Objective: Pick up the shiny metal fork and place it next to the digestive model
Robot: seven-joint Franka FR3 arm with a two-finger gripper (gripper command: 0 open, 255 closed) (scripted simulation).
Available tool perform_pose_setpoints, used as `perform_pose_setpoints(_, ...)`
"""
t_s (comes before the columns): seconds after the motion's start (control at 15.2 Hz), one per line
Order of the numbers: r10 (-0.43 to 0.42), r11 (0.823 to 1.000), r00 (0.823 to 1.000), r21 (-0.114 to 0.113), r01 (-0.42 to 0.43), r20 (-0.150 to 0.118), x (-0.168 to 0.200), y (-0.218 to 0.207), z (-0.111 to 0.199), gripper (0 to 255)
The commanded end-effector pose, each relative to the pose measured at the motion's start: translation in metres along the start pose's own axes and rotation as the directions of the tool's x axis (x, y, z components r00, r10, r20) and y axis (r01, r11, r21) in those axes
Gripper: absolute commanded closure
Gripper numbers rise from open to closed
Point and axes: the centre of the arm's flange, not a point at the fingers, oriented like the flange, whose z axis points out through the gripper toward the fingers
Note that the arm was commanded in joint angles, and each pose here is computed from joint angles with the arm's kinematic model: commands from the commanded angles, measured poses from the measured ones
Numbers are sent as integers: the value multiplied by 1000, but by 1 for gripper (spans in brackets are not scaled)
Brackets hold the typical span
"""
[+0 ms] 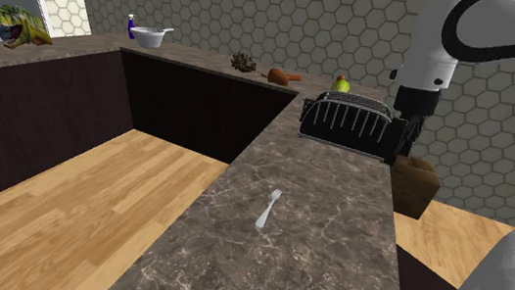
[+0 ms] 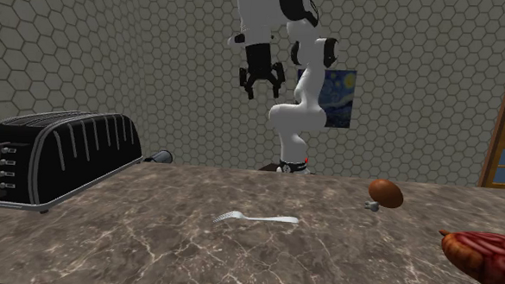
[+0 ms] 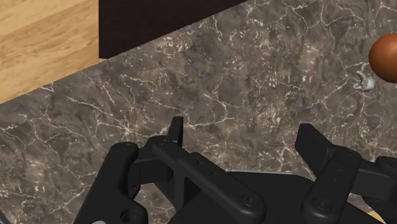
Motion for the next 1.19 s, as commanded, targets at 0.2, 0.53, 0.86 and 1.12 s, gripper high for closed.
perform_pose_setpoints(0.2, 119, 993, 993, 9, -119, -6, 20, -23, 24, 0)
perform_pose_setpoints(0.53, 312, 950, 950, 26, -312, -13, 58, -55, 63, 0)
perform_pose_setpoints(0.86, 493, 869, 870, 43, -492, -18, 103, -80, 101, 0)
perform_pose_setpoints(1.12, 624, 780, 781, 58, -623, -18, 142, -94, 130, 0)
